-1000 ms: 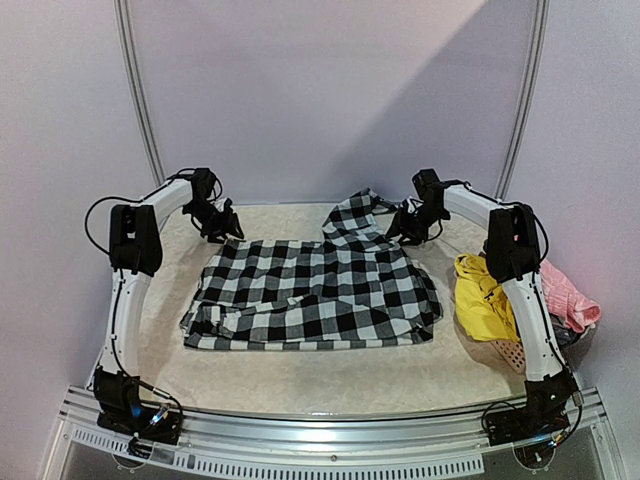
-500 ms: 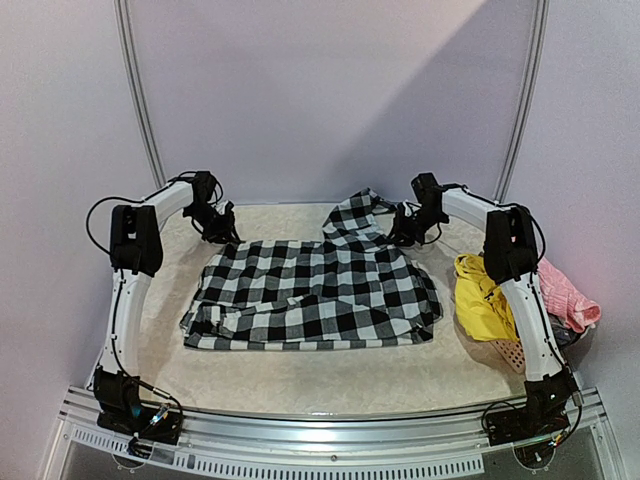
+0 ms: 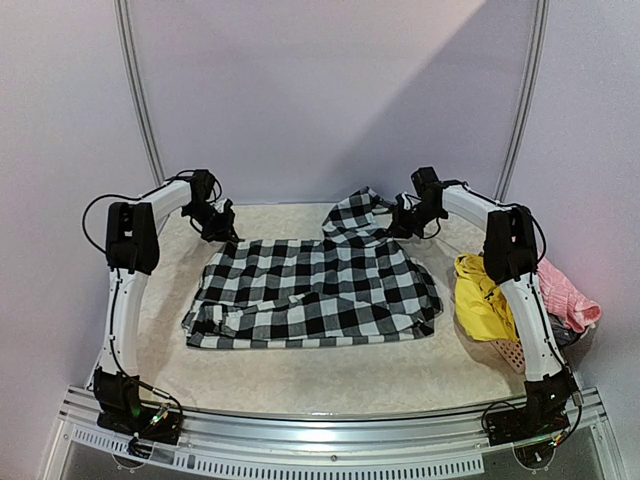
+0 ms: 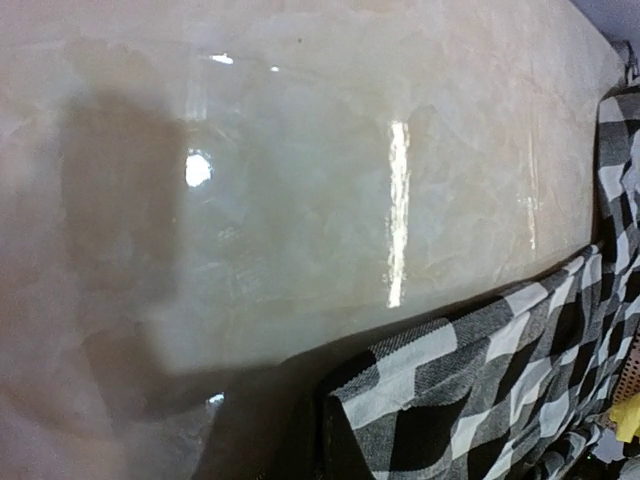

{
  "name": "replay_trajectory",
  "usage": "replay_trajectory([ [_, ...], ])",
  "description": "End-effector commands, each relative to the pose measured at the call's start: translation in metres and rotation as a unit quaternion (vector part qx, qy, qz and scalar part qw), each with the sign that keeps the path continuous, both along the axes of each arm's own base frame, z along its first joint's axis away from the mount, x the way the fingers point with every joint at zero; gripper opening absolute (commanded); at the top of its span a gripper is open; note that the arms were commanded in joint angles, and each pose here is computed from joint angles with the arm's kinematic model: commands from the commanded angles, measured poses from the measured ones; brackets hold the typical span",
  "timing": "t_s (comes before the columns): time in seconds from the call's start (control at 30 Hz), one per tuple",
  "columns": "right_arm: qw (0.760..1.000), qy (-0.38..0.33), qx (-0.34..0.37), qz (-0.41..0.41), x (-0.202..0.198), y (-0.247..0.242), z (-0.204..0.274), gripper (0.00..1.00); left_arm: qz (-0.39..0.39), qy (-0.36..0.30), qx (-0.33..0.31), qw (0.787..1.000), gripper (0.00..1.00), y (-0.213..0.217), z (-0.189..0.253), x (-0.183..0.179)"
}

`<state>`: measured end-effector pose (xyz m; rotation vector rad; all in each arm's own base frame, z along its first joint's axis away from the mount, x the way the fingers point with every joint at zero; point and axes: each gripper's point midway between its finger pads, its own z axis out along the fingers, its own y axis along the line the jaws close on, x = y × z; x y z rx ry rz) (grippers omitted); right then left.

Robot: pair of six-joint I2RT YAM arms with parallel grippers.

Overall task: Fold and stack the mixed laundry pile
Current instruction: Pick up the 1/3-folded shirt from the center of the board, then fold the 1/3-folded shirt at the center of the board.

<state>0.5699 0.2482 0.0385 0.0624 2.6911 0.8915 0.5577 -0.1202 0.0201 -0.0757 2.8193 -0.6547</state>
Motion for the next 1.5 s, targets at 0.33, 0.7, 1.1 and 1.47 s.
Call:
replay_trajectory([
  [0.33, 0.989, -0.144, -0.023, 0.026, -0.001, -0.011, 0.106, 0.0, -0.006, -0.096, -0.009, 0.995, 0.0, 0.005, 0.085, -0.011],
  [0.7, 0.977, -0.192, -0.069, 0.068, -0.043, -0.008, 0.112, 0.0, -0.014, -0.109, -0.011, 0.994, 0.0, 0.006, 0.092, -0.042],
  [1.1, 0.975, -0.182, -0.121, 0.03, -0.059, -0.032, 0.094, 0.0, -0.022, -0.108, -0.016, 0.994, 0.0, 0.006, 0.087, -0.07],
  [1.47, 0.982, -0.153, -0.108, 0.01, -0.077, -0.031, 0.073, 0.03, -0.022, -0.111, -0.015, 0.994, 0.0, 0.005, 0.086, -0.099],
])
